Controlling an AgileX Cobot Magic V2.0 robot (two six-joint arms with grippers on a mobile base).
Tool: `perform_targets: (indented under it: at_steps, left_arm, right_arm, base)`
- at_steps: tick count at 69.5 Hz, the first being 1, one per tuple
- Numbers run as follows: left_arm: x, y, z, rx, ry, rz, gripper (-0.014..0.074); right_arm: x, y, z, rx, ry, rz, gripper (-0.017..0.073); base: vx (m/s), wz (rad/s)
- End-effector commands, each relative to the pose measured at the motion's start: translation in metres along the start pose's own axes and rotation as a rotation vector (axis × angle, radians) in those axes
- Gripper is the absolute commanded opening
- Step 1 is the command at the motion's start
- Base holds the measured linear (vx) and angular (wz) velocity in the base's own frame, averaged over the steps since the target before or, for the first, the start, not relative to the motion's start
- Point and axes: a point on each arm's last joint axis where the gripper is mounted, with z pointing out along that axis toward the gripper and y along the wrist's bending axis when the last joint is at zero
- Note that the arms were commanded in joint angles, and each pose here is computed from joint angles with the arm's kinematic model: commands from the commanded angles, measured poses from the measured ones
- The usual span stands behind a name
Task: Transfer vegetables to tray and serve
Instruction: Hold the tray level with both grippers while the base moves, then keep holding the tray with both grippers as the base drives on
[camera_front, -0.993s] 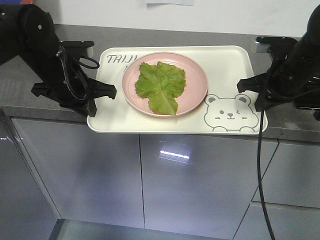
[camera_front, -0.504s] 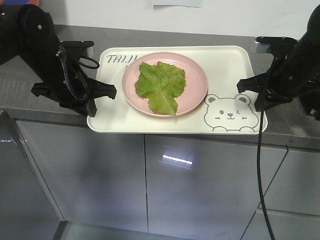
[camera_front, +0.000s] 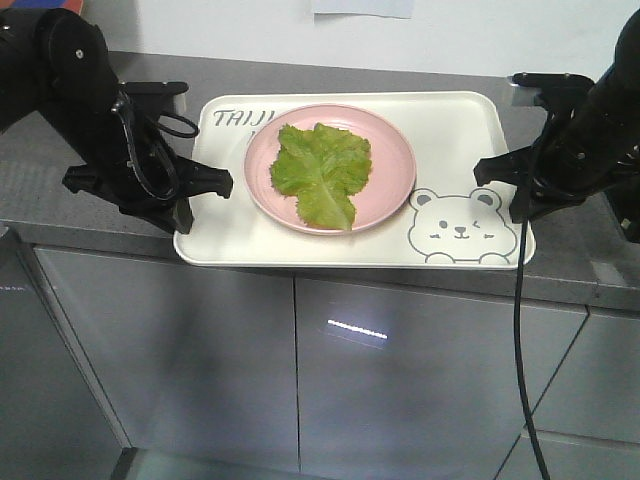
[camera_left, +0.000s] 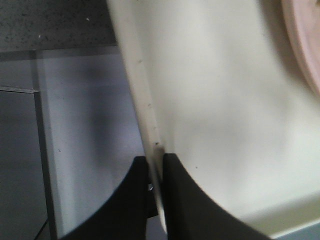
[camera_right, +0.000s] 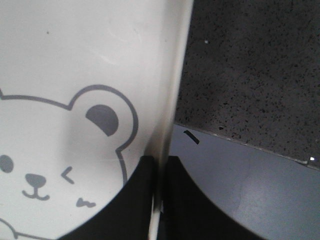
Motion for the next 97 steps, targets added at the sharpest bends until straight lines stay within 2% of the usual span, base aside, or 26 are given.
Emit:
perform_targets:
  at_steps: [1, 97]
  left_arm:
    - [-0.0020, -0.0184, -0.0360, 0.113, -0.137, 0.024, -0.0006]
    - [-0.0020, -0.0184, -0.0360, 0.113, -0.137, 0.024, -0.0006]
  right_arm:
    - [-0.0062, 0.0131, -0.0312, -0.067, -0.145, -0.022, -0.0007]
    - [-0.0062, 0.0131, -0.0312, -0.067, -0.145, -0.022, -0.0007]
  base:
    - [0.05, 0.04]
    - [0.06, -0.05]
